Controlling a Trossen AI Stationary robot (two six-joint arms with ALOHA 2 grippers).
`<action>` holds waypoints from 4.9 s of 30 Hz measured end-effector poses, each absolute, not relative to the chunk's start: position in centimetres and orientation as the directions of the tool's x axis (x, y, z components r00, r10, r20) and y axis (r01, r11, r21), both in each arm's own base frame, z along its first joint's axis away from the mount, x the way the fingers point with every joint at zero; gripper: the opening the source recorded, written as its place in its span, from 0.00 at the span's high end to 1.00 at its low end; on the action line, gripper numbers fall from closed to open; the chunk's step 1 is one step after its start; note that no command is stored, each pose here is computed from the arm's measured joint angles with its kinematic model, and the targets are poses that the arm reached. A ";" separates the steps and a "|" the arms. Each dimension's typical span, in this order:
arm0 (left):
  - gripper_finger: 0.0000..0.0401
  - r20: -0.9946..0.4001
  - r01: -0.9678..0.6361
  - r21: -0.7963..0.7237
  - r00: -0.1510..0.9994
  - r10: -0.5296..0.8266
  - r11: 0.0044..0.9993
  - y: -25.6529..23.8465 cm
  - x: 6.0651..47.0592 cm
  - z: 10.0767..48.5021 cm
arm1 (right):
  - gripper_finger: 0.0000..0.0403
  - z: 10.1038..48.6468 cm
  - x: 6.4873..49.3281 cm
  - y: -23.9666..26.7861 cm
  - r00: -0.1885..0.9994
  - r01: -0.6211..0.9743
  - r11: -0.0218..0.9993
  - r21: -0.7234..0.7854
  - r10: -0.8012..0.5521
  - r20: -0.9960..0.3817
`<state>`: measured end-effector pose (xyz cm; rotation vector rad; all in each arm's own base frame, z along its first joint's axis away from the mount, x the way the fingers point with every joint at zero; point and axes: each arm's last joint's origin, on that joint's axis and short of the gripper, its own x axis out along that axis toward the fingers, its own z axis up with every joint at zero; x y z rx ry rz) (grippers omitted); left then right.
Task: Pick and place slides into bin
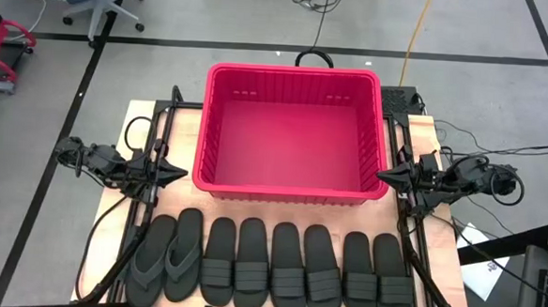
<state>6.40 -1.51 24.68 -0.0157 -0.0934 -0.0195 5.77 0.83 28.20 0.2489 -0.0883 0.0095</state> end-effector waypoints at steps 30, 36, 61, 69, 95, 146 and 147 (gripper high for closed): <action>0.95 0.093 0.020 -0.015 0.996 -0.018 1.000 -1.5 6.4 24.7 | 1.00 28.2 5.8 0.8 0.996 -0.020 0.969 0.246 -0.002 0.089; 0.95 0.093 0.020 -0.015 0.995 -0.019 1.000 -1.5 6.4 24.7 | 1.00 28.2 5.8 0.8 0.996 -0.020 0.969 0.246 -0.002 0.089; 0.95 0.093 0.020 -0.015 0.995 -0.019 1.000 -1.5 6.4 24.7 | 1.00 28.5 5.7 0.6 0.990 0.057 0.974 0.221 -0.084 0.117; 0.95 0.093 0.021 -0.015 0.995 -0.019 1.000 -1.5 6.4 24.7 | 1.00 28.7 5.7 0.6 0.987 0.025 0.922 0.387 -0.084 0.137; 0.95 0.212 0.037 -0.137 0.977 -0.007 0.990 -1.4 6.2 25.9 | 0.89 34.7 7.6 1.0 0.947 0.057 0.972 0.227 -0.125 0.297; 0.95 0.226 -0.103 -0.276 0.959 0.169 0.956 -0.9 6.1 26.2 | 0.39 24.2 12.1 8.7 0.096 0.022 0.608 0.794 0.789 -0.607; 0.95 0.223 -0.103 -0.277 0.960 0.168 0.955 -0.9 6.1 26.2 | 0.39 23.7 12.1 8.7 0.097 0.032 0.601 0.799 0.794 -0.601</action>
